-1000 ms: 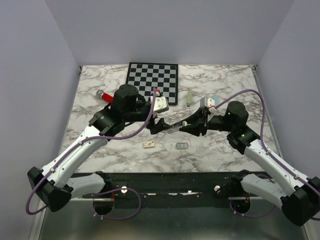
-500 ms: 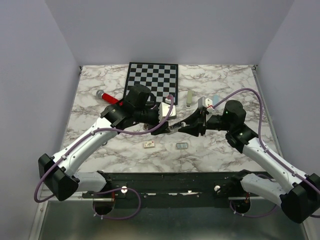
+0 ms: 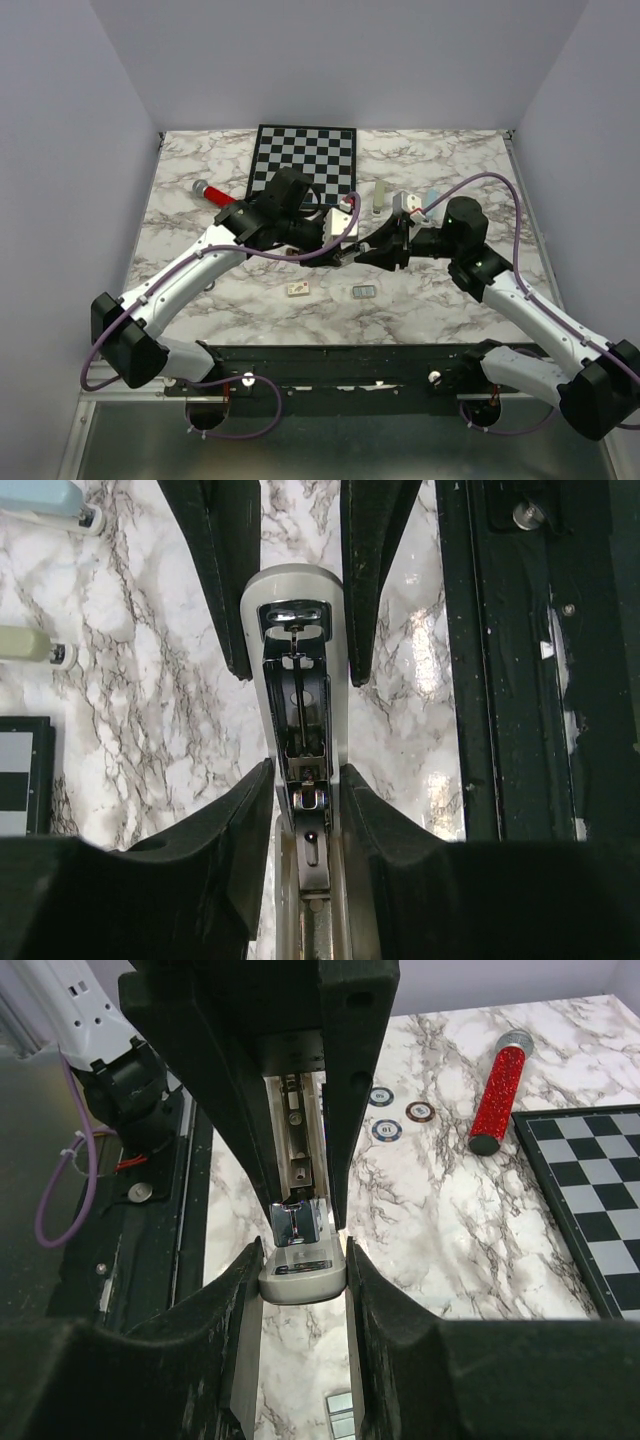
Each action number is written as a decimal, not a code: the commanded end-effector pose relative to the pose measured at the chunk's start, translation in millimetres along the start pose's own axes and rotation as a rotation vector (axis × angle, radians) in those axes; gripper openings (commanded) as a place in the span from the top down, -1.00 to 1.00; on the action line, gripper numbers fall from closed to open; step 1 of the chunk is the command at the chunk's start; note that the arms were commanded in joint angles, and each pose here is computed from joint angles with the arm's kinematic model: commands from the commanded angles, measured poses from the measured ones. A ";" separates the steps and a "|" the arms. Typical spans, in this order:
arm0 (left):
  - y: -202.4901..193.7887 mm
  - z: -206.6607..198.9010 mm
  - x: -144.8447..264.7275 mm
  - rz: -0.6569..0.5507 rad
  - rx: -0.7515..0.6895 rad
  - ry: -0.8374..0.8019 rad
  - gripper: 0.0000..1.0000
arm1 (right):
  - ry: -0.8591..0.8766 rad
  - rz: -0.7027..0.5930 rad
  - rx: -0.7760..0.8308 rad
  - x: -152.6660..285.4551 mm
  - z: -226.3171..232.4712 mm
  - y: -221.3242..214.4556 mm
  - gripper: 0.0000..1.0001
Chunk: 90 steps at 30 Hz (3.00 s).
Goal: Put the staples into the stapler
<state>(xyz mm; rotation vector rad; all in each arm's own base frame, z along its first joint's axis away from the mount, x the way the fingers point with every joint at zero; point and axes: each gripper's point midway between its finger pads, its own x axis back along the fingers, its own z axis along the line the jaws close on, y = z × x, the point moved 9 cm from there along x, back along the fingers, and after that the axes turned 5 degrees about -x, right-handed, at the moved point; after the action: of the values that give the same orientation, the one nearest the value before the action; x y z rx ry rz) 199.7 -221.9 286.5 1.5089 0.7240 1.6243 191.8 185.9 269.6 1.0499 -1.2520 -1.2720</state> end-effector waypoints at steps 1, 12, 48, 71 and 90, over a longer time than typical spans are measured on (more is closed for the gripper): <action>5.1 -1.0 1.2 -0.016 -0.034 -0.050 0.19 | 0.044 -0.039 0.072 -2.8 1.1 19.2 0.99; -1.3 4.3 2.1 0.035 -0.042 -0.039 0.99 | 0.017 -0.010 0.042 -4.2 -3.5 7.9 0.77; -126.8 60.6 -113.1 0.844 -0.026 -0.104 0.86 | -0.877 -0.091 -0.376 89.0 41.7 -76.5 -0.94; -99.7 61.7 -113.0 0.823 -0.018 -0.023 -0.56 | -0.843 -0.115 -0.308 96.8 52.9 -57.2 -0.95; -30.2 101.2 12.7 -0.048 0.389 0.728 -0.97 | -0.644 0.031 -0.159 72.1 33.1 -13.5 -1.00</action>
<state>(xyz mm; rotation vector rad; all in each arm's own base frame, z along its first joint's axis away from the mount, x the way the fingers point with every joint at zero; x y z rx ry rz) 300.1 -231.6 237.1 1.4330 1.0116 2.2367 141.3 106.8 261.0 0.4635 -1.5806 -1.8604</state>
